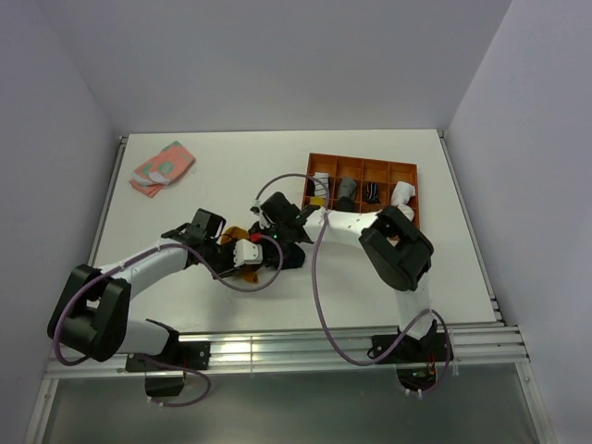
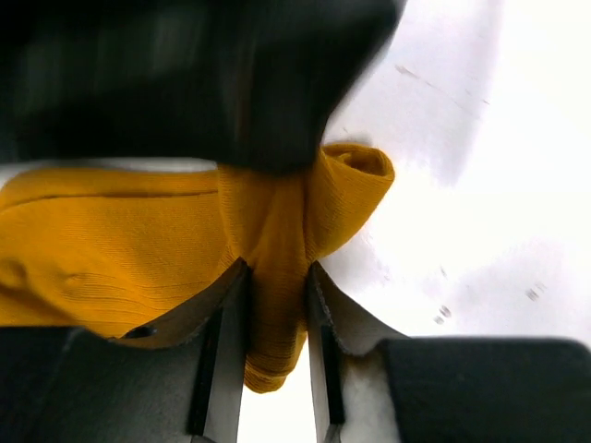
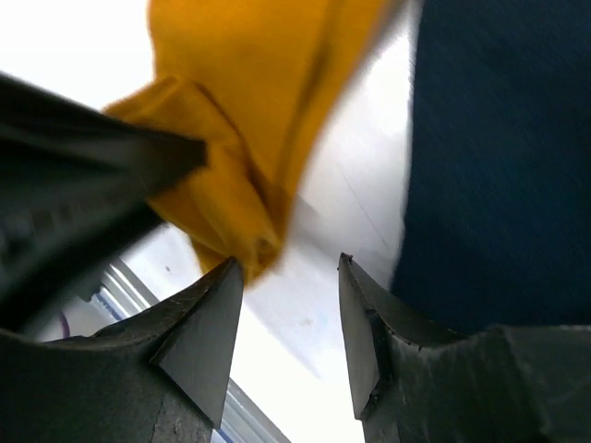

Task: Roll the socks
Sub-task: Roll the sock at the center of the board.

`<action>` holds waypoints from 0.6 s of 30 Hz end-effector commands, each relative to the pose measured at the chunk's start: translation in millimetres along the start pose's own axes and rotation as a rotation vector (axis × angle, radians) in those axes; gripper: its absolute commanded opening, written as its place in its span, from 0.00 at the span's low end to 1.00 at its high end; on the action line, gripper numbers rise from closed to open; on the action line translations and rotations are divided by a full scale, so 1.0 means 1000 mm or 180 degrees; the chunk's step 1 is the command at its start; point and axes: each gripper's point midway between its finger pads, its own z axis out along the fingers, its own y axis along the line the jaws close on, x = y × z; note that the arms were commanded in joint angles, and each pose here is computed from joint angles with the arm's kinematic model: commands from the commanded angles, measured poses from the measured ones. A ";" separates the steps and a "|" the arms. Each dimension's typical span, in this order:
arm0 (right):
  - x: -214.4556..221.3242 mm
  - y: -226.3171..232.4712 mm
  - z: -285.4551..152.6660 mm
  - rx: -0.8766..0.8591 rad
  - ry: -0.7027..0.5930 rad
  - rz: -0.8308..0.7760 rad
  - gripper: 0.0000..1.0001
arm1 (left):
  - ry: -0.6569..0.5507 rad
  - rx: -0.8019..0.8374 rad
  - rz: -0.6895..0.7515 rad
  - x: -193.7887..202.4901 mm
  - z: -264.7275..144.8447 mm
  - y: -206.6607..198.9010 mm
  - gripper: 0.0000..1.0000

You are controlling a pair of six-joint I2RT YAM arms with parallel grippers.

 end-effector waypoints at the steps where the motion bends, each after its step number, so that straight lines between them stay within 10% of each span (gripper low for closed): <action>1: -0.020 -0.004 -0.021 0.0150 -0.0467 0.0010 0.53 | -0.0059 0.0552 -0.0306 0.009 -0.008 -0.032 0.16; 18: -0.042 0.035 -0.081 -0.0028 -0.1460 -0.0809 0.55 | -0.0232 0.1778 -0.1241 0.021 -0.044 -0.037 0.07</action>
